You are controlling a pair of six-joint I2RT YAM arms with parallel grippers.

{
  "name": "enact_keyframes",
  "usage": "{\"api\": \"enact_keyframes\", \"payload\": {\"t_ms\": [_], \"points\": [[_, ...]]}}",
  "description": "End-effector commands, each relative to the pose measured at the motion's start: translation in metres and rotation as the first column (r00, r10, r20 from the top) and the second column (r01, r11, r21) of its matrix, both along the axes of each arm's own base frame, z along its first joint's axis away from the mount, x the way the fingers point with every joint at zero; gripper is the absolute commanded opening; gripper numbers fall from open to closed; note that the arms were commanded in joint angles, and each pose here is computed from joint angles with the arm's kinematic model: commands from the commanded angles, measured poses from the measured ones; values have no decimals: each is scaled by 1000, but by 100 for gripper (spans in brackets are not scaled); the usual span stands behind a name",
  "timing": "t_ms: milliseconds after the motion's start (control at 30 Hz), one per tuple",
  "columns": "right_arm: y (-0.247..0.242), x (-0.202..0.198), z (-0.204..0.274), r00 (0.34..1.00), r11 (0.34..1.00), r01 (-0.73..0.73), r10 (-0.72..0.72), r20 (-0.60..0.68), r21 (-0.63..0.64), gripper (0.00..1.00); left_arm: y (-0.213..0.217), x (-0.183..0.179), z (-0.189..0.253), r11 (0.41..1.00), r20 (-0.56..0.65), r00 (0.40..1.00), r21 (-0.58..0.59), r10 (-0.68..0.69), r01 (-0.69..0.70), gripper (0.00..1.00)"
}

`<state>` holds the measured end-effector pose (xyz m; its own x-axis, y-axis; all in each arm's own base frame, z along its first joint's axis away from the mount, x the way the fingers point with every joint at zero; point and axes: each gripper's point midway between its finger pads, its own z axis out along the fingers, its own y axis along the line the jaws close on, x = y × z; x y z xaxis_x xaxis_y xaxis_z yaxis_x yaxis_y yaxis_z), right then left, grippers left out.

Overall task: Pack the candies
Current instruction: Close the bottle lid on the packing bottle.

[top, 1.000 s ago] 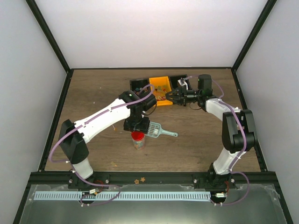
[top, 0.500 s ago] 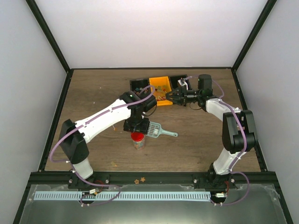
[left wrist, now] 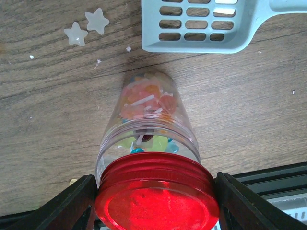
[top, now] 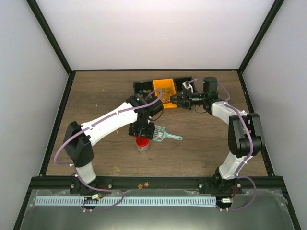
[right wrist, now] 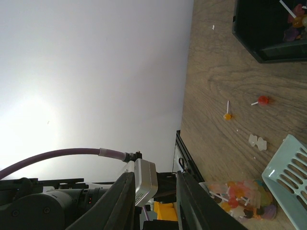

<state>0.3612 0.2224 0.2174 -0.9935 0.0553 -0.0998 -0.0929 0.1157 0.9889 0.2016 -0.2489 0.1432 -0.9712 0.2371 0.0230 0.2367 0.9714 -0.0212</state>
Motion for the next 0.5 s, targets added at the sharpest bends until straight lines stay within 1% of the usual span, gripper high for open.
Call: {"api": "enact_keyframes", "payload": {"t_ms": [0, 467], "points": [[0, -3, 8, 999, 1000, -11, 11, 37, 6, 25, -5, 1, 4, 1000, 1, 1000, -9, -11, 11, 58], [0, -6, 7, 999, 1000, -15, 15, 34, 6, 25, -5, 3, 1, 1000, 1, 1000, 3, -18, 18, 58]]}}
